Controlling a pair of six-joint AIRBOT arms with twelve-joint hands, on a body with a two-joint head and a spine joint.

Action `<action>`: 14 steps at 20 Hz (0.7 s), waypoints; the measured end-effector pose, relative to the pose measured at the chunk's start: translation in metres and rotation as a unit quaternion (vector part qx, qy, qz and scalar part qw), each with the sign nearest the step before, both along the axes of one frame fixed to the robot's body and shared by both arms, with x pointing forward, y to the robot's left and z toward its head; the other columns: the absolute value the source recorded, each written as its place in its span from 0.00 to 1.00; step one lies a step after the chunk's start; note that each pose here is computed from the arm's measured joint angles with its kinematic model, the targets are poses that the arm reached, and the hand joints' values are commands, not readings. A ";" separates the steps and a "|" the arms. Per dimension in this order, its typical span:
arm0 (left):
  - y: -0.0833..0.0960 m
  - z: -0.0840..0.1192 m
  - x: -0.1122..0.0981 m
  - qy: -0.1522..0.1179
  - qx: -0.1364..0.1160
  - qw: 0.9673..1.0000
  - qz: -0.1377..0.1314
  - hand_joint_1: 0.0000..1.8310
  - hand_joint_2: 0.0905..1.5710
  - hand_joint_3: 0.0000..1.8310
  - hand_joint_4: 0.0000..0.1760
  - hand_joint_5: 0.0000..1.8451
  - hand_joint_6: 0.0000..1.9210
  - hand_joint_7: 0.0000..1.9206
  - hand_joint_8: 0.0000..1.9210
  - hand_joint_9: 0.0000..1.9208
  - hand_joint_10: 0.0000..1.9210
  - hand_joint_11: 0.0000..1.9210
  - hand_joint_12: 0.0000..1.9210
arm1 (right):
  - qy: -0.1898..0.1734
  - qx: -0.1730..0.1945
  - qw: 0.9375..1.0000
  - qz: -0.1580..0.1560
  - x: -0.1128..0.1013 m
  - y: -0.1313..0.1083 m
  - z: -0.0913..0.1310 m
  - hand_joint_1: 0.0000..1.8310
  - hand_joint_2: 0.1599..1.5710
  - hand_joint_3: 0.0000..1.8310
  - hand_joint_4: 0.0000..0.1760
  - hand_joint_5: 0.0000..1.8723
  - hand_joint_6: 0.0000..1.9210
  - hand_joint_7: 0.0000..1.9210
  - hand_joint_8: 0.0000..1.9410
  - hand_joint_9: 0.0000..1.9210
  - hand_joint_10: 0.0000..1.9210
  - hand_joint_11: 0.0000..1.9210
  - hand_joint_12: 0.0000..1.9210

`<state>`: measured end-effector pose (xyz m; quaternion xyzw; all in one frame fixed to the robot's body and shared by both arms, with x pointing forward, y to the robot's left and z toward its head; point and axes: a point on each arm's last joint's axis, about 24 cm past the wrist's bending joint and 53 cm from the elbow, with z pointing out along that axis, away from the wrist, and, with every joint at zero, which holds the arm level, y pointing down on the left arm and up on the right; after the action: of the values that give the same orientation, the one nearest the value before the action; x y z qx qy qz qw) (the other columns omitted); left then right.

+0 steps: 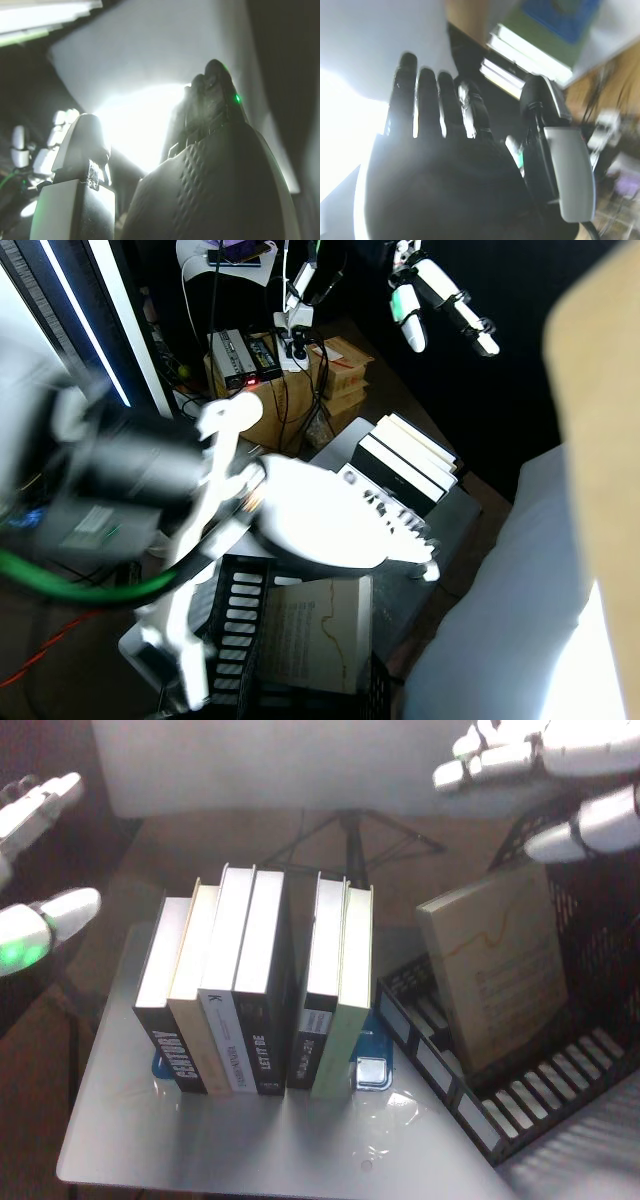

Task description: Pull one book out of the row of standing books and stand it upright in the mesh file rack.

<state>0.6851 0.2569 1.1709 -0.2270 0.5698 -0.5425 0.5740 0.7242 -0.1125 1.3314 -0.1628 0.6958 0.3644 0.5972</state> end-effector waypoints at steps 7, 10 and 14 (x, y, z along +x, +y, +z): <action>-0.041 0.039 -0.011 -0.050 0.002 0.996 -0.071 0.17 0.89 0.00 0.42 0.00 0.00 0.00 0.00 0.00 0.00 0.00 0.00 | 0.079 0.162 0.983 0.034 -0.023 -0.013 -0.017 0.16 0.83 0.00 0.10 0.00 0.00 0.00 0.00 0.00 0.23 0.00 0.41; -0.057 0.048 -0.016 -0.062 0.001 0.993 -0.102 0.15 0.87 0.00 0.28 0.01 0.00 0.00 0.00 0.00 0.00 0.00 0.00 | 0.111 0.199 0.973 0.043 -0.042 -0.019 -0.036 0.18 0.80 0.00 0.00 0.00 0.00 0.00 0.00 0.00 0.10 0.00 0.22; -0.074 0.051 -0.027 -0.069 0.001 0.989 -0.134 0.05 0.85 0.00 0.44 0.00 0.00 0.00 0.00 0.00 0.00 0.00 0.00 | 0.155 0.230 0.960 0.050 -0.065 -0.019 -0.072 0.12 0.82 0.00 0.00 0.00 0.00 0.00 0.00 0.00 0.00 0.00 0.00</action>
<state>0.6585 0.1833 1.2216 -0.1095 0.5547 -0.6282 0.5344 0.6587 -0.1317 1.2589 0.0028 0.6682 0.5644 0.4848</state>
